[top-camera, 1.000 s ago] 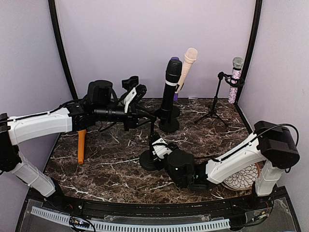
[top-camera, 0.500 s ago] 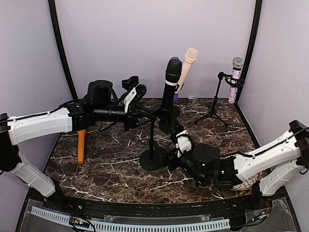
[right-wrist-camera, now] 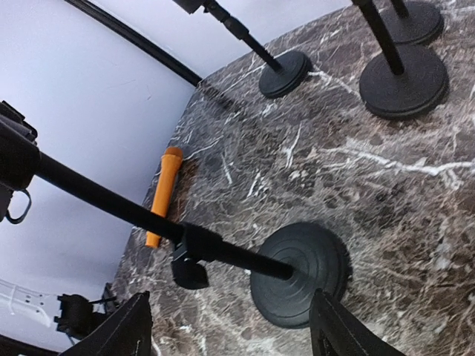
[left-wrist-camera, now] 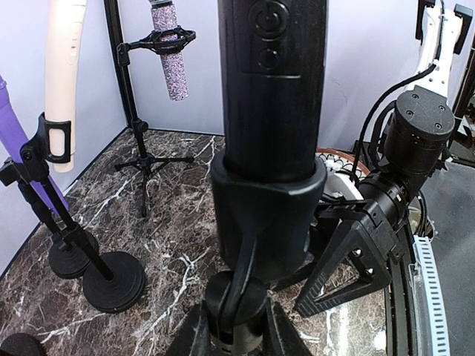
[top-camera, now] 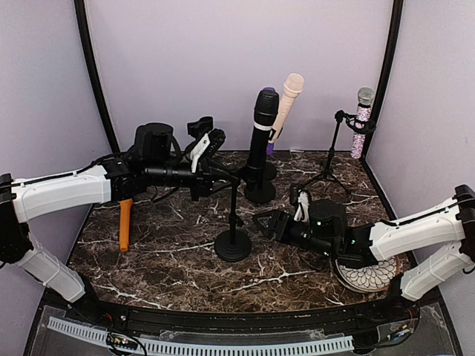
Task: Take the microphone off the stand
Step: Unscrew the knob on the stand of the microphone stand.
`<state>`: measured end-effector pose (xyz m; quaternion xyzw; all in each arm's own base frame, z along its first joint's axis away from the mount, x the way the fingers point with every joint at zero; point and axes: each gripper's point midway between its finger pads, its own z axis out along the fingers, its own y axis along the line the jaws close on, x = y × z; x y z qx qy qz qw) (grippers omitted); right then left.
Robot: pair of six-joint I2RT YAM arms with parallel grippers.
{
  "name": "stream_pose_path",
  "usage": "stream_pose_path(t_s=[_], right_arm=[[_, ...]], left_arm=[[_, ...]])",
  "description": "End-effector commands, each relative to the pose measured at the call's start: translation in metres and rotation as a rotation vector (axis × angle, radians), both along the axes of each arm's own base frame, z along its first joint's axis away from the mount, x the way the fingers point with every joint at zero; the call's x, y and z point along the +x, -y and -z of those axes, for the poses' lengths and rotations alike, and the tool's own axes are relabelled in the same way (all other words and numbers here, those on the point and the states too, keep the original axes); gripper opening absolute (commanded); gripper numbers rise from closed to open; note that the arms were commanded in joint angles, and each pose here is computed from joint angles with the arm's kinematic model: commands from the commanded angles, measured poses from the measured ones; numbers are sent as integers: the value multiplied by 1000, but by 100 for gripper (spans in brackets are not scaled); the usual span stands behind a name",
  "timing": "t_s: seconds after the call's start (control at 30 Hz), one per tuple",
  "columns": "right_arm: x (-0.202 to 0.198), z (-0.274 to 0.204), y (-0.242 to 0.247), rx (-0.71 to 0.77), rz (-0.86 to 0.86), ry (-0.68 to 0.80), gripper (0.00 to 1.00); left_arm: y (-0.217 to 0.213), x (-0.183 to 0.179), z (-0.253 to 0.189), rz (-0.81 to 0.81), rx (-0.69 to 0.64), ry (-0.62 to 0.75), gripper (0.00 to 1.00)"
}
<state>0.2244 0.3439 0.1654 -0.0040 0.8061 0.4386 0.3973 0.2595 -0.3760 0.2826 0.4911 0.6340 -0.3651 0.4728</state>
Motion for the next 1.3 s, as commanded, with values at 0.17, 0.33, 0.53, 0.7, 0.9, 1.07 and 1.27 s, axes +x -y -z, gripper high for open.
stream_pose_path(t_s=[0.17, 0.33, 0.53, 0.7, 0.9, 1.07, 1.27], right_arm=[[-8, -21, -13, 304, -47, -221, 74], [-5, -23, -15, 318, -28, -239, 74], [-3, -20, -29, 370, -39, -306, 70], [4, -21, -45, 410, -42, -331, 66], [14, -23, -53, 460, -15, -344, 63], [21, -23, -56, 470, 17, -343, 55], [27, -14, -54, 443, 58, -348, 47]], left_arm=[[-12, 4, 13, -139, -17, -107, 16], [-15, 7, -1, -209, -69, -100, 13], [-25, 23, 2, -368, -71, -95, 12], [-22, 25, 5, -413, -65, -101, 12], [-23, 23, 7, -422, -44, -85, 12], [-23, 21, 6, -415, -45, -82, 12], [-23, 19, 5, -413, -46, -79, 11]])
